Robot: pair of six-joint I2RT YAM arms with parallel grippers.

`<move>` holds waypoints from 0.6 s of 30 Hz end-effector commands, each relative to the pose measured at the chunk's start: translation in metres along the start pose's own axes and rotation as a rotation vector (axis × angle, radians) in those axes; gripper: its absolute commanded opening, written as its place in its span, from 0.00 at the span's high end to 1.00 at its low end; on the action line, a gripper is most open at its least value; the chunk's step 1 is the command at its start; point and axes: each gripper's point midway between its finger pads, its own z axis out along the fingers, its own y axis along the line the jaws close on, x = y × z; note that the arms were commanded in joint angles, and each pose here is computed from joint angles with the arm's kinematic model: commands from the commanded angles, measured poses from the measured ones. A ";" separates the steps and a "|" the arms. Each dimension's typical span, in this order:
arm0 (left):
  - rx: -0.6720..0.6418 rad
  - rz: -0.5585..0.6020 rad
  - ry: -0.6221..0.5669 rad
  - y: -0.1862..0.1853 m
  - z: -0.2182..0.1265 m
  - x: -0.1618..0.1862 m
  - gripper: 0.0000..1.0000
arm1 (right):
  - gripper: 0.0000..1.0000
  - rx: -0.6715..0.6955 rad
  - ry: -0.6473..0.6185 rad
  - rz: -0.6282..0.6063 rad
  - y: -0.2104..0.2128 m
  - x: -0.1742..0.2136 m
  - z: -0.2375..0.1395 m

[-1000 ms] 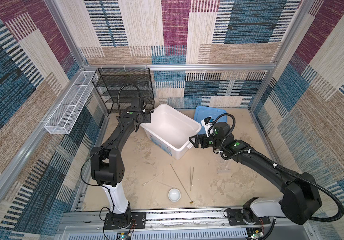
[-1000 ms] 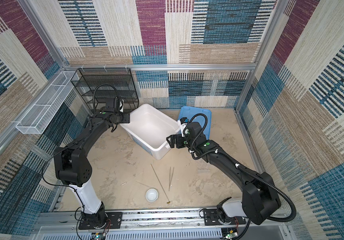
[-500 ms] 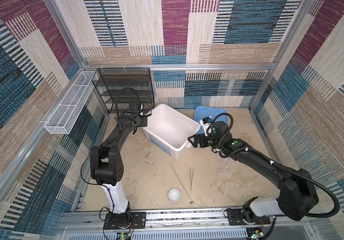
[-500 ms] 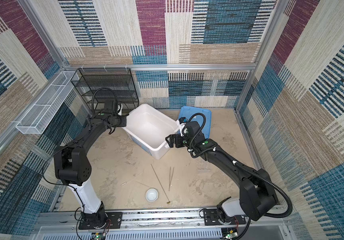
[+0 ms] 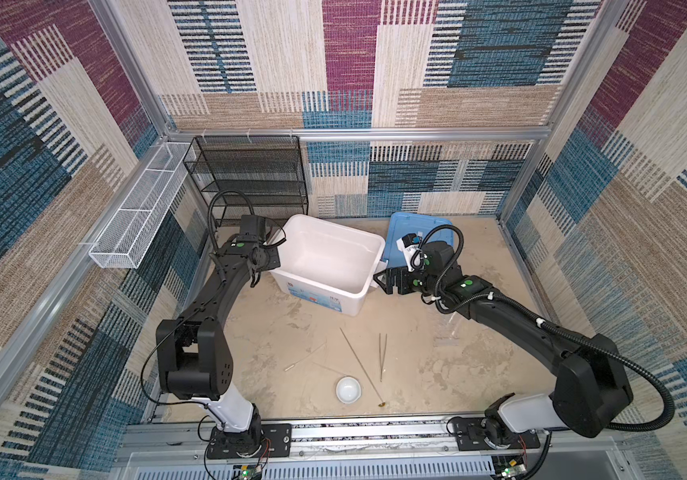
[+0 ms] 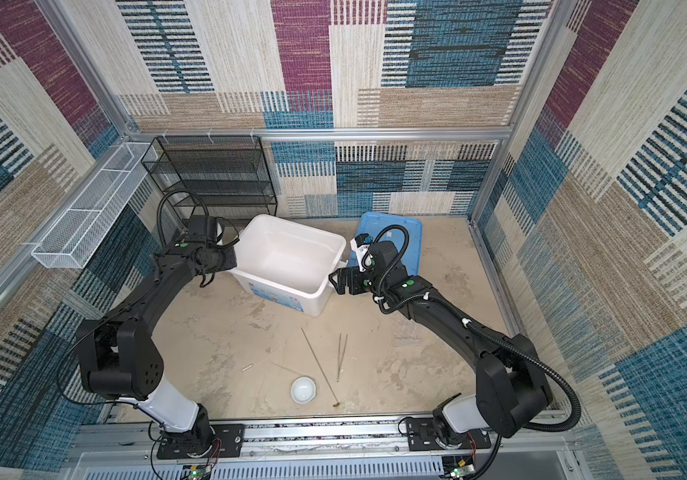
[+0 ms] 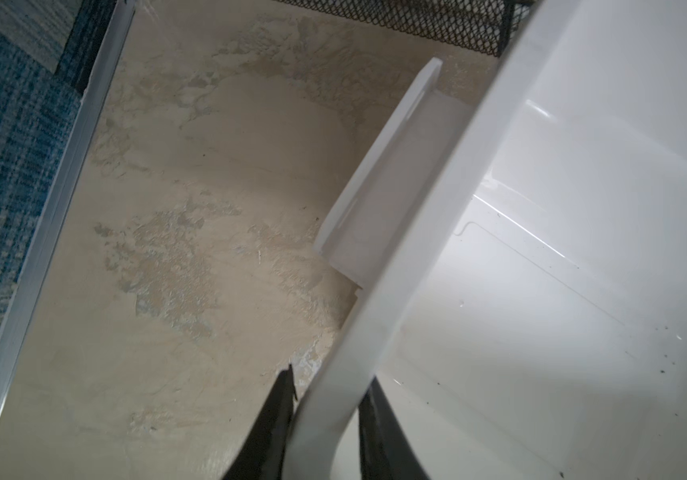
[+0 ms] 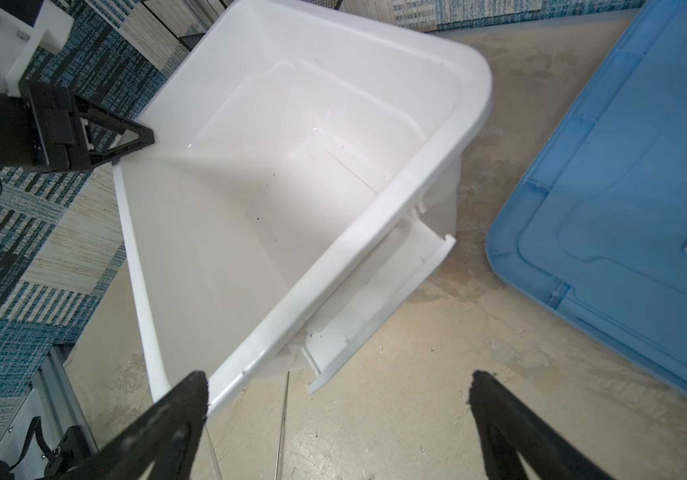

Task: Organize the chemistry lab equipment
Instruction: 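Push the white bin square toward the back wall with both grippers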

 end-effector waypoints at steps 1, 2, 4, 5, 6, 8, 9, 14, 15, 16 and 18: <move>0.008 -0.171 -0.056 0.003 -0.009 -0.002 0.94 | 0.01 -0.022 -0.008 0.012 0.004 -0.003 0.000; 0.024 -0.215 -0.055 0.002 -0.011 0.002 0.95 | 0.01 -0.026 -0.009 0.015 0.004 -0.003 0.001; 0.060 -0.284 -0.053 -0.001 -0.014 0.010 0.94 | 0.01 -0.038 -0.009 0.021 0.006 -0.003 0.002; 0.069 -0.318 -0.058 -0.001 -0.017 0.012 0.94 | 0.01 -0.049 -0.009 0.026 0.008 -0.003 0.002; 0.076 -0.345 -0.063 -0.001 -0.019 0.014 0.94 | 0.01 -0.057 -0.006 0.028 0.009 -0.003 0.003; 0.113 -0.389 -0.074 -0.005 -0.021 0.017 0.94 | 0.01 -0.073 -0.008 0.033 0.011 -0.004 0.004; 0.132 -0.404 -0.070 -0.008 -0.022 0.018 0.94 | 0.01 -0.074 -0.008 0.035 0.011 -0.004 0.005; 0.193 -0.375 -0.041 -0.032 -0.025 0.024 0.87 | 0.01 -0.068 -0.013 0.040 0.010 -0.005 0.008; 0.209 -0.370 -0.032 -0.037 -0.025 0.026 0.86 | 0.01 -0.066 -0.013 0.042 0.009 -0.005 0.008; 0.219 -0.361 -0.029 -0.041 -0.026 0.027 0.85 | 0.01 -0.065 -0.012 0.045 0.009 -0.005 0.009; 0.219 -0.346 -0.029 -0.045 -0.027 0.028 0.85 | 0.01 -0.062 -0.011 0.049 0.007 -0.004 0.010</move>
